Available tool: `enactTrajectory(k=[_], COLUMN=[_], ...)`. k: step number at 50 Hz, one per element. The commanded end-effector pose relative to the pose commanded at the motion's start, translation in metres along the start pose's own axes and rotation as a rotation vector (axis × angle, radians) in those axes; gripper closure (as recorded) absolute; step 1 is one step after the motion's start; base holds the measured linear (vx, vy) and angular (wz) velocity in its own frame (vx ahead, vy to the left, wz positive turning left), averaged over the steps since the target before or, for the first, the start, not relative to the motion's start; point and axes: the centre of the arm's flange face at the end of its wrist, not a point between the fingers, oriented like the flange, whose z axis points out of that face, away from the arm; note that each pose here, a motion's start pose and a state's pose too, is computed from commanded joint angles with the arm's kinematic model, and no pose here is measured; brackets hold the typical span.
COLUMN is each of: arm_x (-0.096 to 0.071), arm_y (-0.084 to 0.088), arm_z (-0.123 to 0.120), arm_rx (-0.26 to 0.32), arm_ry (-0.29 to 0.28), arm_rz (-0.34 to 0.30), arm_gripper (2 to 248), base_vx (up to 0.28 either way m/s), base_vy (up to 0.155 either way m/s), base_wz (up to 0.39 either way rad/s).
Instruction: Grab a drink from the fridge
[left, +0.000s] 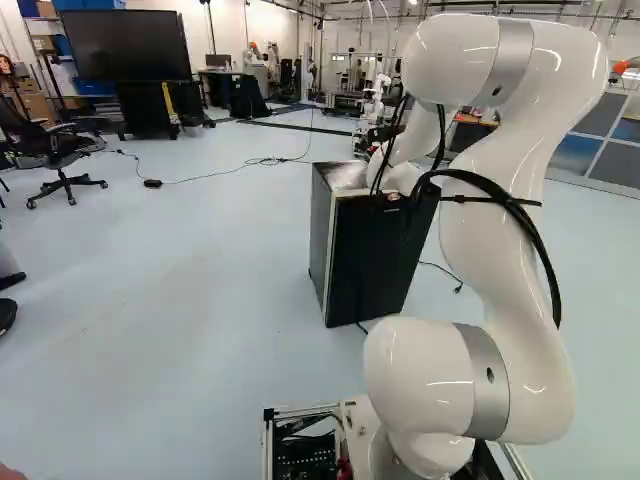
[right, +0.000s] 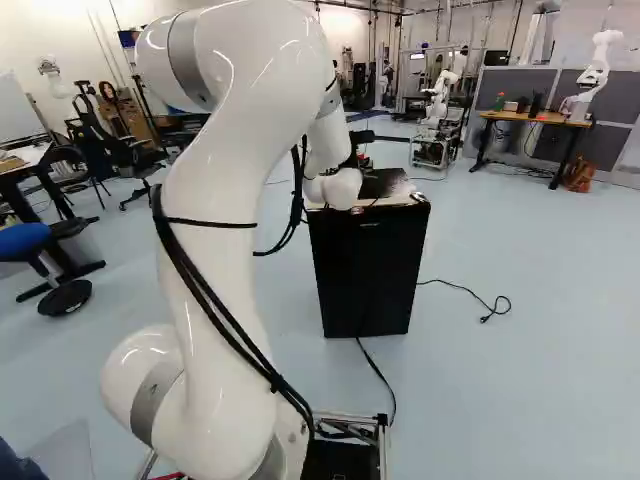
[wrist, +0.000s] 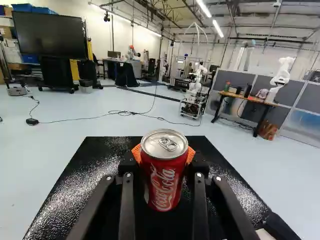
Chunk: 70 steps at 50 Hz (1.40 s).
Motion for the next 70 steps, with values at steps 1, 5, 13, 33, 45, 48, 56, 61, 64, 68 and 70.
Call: enactTrajectory(k=[1,5,13,33,45,48,56,61,64,68,70], arm_x=[0.000,0.002,0.002,0.004,0.007,0.008,0.010,0.011,0.012,0.013,0.013], arm_y=[0.000,0.000,0.000,-0.006,-0.014,-0.016,-0.024,-0.029,-0.033,-0.038,-0.040], arm_z=[0.000,0.000,0.000,-0.008,-0.019,-0.023,-0.035,-0.043,-0.049,-0.057,-0.061], arm_rx=[0.000,0.000,0.000,0.003,0.007,0.008,0.012,0.015,0.017,0.020,0.022], arm_ry=[0.001,0.003,0.003,-0.003,-0.013,-0.016,-0.025,-0.032,-0.037,-0.043,-0.046], arm_rz=[0.000,-0.001,-0.001,0.003,0.009,0.011,0.016,0.020,0.022,0.025,0.027], arm_gripper=[151,151,151,151,151,151,151,151,151,151,151], base_vx=[0.000,0.000,0.000,0.000,0.000,0.000,0.000,0.000,0.000,0.000,0.000], base_vy=[0.000,0.000,0.000,0.000,0.000,0.000,0.000,0.000,0.000,0.000,0.000], base_wz=[0.000,0.000,0.000,0.000,0.000,0.000,0.000,0.000,0.000,0.000,0.000])
